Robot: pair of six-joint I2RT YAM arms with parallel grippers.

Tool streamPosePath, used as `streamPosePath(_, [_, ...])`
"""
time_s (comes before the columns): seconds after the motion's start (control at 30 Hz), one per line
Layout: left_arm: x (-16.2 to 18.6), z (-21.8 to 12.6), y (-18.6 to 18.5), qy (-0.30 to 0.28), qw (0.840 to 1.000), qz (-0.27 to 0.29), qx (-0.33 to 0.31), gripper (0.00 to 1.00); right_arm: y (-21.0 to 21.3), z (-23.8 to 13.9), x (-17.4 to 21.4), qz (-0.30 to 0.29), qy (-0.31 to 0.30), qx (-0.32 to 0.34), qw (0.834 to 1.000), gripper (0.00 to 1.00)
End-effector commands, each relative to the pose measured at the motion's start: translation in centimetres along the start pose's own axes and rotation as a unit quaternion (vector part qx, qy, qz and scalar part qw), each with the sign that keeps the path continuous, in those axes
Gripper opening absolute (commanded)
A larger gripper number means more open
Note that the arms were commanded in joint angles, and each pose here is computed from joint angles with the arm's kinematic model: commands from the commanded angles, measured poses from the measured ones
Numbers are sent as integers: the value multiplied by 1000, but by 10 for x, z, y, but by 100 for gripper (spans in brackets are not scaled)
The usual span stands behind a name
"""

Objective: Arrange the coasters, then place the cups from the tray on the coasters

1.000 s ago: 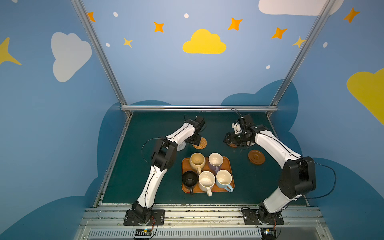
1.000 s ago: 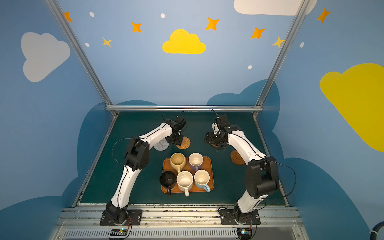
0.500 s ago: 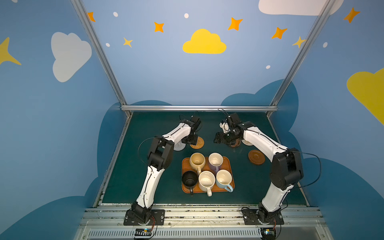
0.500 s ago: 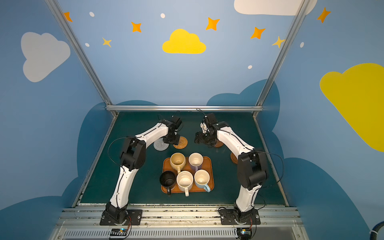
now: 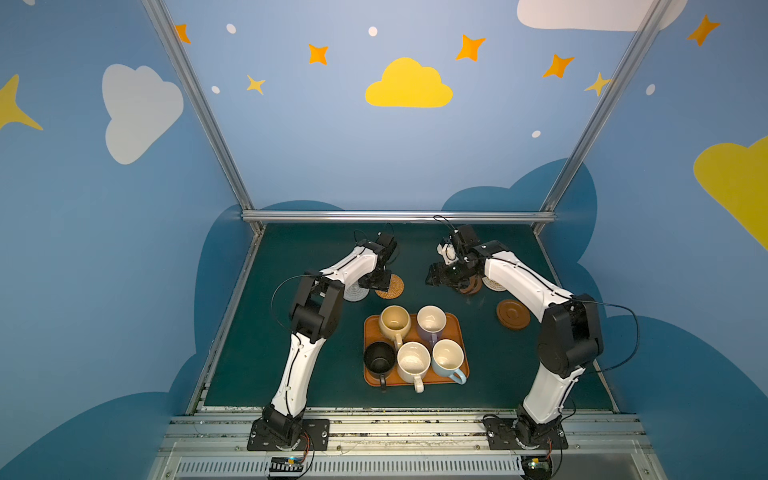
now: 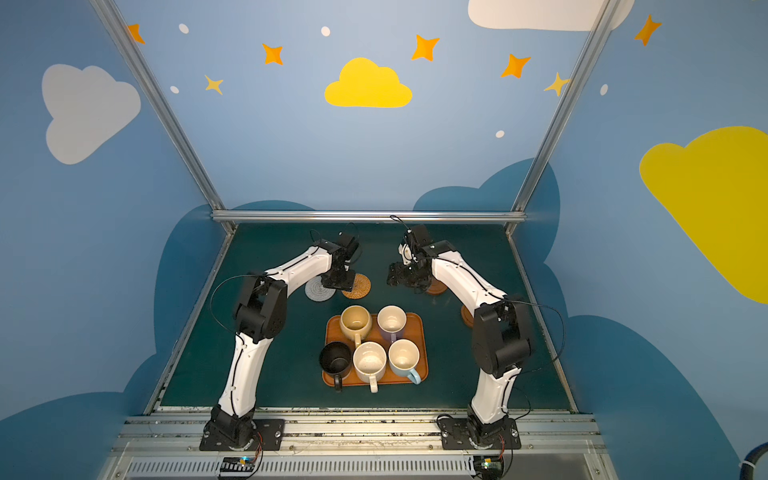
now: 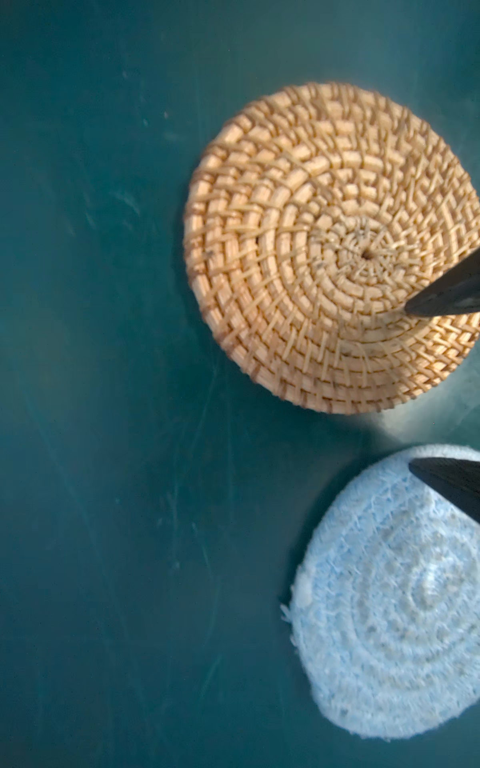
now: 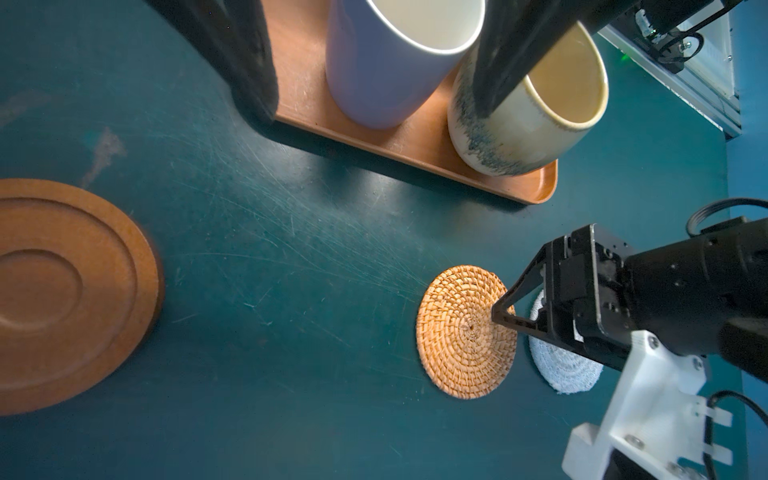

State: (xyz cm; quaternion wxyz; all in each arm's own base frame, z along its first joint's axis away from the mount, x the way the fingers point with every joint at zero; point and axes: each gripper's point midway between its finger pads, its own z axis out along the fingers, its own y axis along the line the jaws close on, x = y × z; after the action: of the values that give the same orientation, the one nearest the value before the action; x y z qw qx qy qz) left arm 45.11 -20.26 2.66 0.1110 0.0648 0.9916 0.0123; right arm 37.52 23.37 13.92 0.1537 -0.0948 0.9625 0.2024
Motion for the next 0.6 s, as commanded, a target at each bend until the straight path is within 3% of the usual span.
streamPosePath(0.0, [2, -8, 4, 0, 1000, -3, 2, 55, 6, -1, -3, -2, 2, -3, 1000, 74])
streamPosePath(0.57, [-9, -36, -2, -22, 1000, -10, 18, 56, 6, -7, -5, -7, -6, 2, 1000, 75])
